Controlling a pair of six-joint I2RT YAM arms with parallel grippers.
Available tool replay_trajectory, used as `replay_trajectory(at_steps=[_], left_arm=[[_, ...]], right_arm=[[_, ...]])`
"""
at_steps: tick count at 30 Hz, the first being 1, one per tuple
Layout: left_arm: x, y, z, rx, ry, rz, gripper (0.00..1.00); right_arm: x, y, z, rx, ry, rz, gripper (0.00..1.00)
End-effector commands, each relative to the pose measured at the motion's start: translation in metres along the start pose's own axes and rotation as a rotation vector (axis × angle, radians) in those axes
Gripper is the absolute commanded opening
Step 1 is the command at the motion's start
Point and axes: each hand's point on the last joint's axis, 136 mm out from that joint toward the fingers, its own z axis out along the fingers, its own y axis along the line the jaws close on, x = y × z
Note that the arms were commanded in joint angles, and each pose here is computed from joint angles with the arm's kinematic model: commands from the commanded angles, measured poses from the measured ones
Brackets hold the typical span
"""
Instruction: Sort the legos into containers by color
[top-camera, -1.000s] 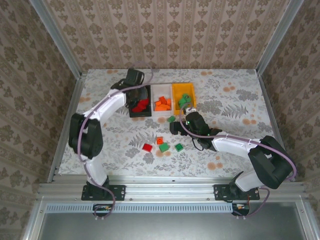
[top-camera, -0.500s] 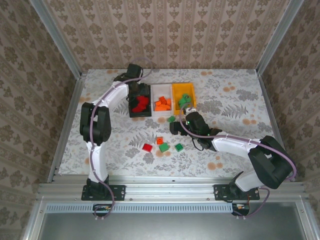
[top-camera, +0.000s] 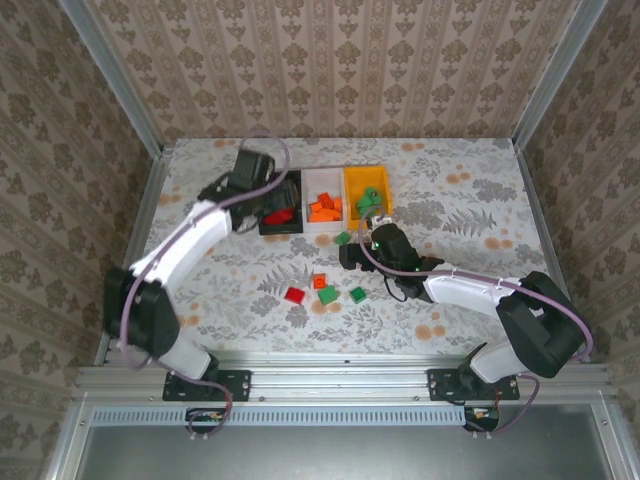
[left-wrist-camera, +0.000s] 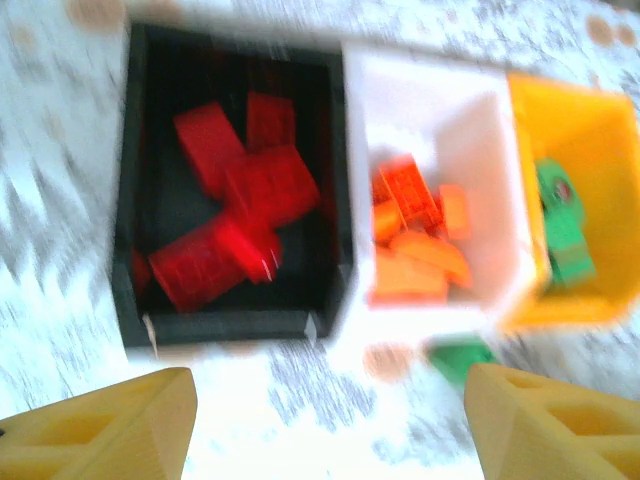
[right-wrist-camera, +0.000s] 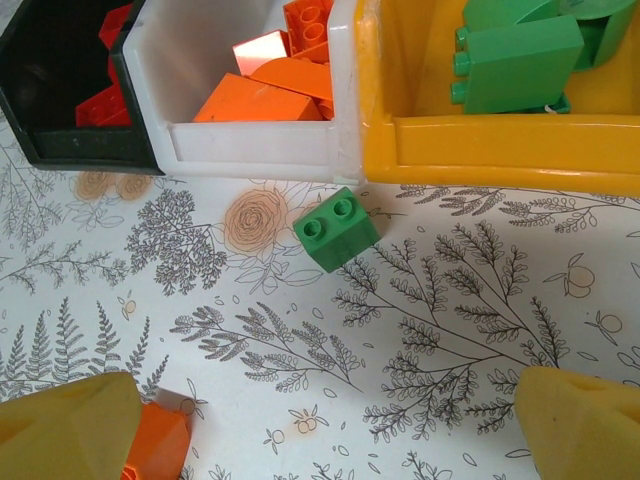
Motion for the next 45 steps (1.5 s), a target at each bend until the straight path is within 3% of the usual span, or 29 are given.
replay_trajectory(at_steps=[1, 6, 10, 14, 19, 32, 45], left_arm=[[0.081, 0.014, 0.001, -0.045, 0.084, -0.249, 0.73], [0.164, 0.027, -0.011, -0.071, 0.160, -0.528, 0.83], [0.193, 0.031, -0.012, -0.092, 0.206, -0.635, 0.87], [0.214, 0.036, -0.009, -0.180, 0.271, -0.717, 0.85], [0.227, 0.031, 0.000, -0.232, 0.318, -0.807, 0.69], [0.220, 0.025, 0.028, -0.254, 0.280, -0.848, 0.69], [0.221, 0.044, 0.035, -0.335, 0.277, -0.930, 0.57]], right_arm=[[-0.006, 0.007, -0.002, -0.019, -0.009, -0.003, 0.98], [-0.003, 0.009, 0.003, -0.025, 0.006, 0.000, 0.98], [-0.004, 0.008, 0.000, -0.023, -0.002, -0.001, 0.98], [-0.004, 0.007, 0.000, -0.016, -0.004, -0.004, 0.98], [-0.004, 0.006, 0.000, -0.014, -0.004, -0.007, 0.97], [-0.006, 0.008, -0.003, -0.022, -0.010, -0.007, 0.98], [-0.008, 0.004, -0.005, -0.005, -0.020, -0.016, 0.98]])
